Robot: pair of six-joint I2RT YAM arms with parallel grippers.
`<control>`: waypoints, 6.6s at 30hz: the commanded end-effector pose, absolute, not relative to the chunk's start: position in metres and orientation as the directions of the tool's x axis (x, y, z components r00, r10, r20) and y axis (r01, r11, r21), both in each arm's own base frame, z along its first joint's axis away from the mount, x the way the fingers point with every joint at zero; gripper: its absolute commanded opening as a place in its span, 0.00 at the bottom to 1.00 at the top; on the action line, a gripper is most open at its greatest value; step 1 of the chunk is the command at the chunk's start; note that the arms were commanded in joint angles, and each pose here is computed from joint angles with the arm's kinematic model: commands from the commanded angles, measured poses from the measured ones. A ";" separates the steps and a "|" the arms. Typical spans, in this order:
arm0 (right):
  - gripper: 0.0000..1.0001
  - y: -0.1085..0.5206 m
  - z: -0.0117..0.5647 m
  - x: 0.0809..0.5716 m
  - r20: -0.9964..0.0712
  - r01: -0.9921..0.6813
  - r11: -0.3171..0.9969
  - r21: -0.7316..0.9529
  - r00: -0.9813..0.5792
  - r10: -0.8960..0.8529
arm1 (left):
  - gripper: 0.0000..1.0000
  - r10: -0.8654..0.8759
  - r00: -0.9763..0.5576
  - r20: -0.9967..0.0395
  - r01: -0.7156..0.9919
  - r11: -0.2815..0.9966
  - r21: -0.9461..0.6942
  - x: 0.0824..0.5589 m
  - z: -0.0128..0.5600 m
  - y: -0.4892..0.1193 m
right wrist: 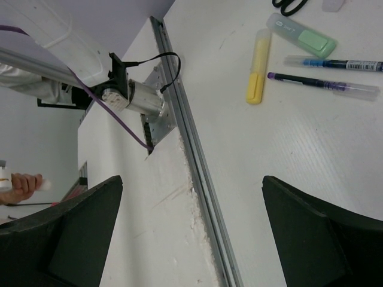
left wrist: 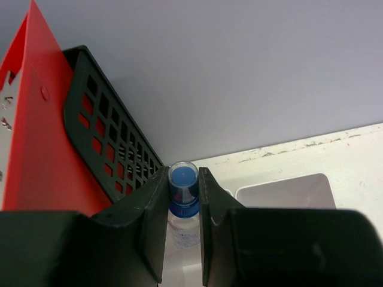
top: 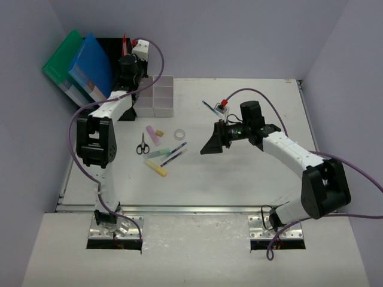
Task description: Organize the desk
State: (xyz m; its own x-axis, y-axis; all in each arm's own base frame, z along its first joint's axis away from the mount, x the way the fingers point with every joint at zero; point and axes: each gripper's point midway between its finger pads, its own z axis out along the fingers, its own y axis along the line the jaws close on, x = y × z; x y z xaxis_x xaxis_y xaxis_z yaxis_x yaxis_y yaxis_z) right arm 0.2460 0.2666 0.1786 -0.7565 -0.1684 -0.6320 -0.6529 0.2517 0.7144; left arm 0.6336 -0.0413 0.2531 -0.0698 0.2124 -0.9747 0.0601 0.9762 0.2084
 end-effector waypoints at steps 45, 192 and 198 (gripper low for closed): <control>0.99 0.266 0.211 0.247 -0.702 -0.724 0.203 0.660 -0.690 -0.179 | 0.64 -0.100 -0.116 -0.988 -0.135 0.987 -0.084 0.557 0.279 0.150; 0.38 0.387 0.152 0.302 -0.302 -0.448 -0.371 -0.813 0.870 -0.390 | 0.00 -0.129 -0.990 -0.063 -0.025 0.588 -0.808 0.348 0.156 -0.231; 0.12 0.382 0.143 0.315 -0.313 -0.481 -0.360 -0.799 0.845 -0.434 | 0.00 -0.055 -0.997 -0.054 0.020 0.495 -0.869 0.334 0.167 -0.239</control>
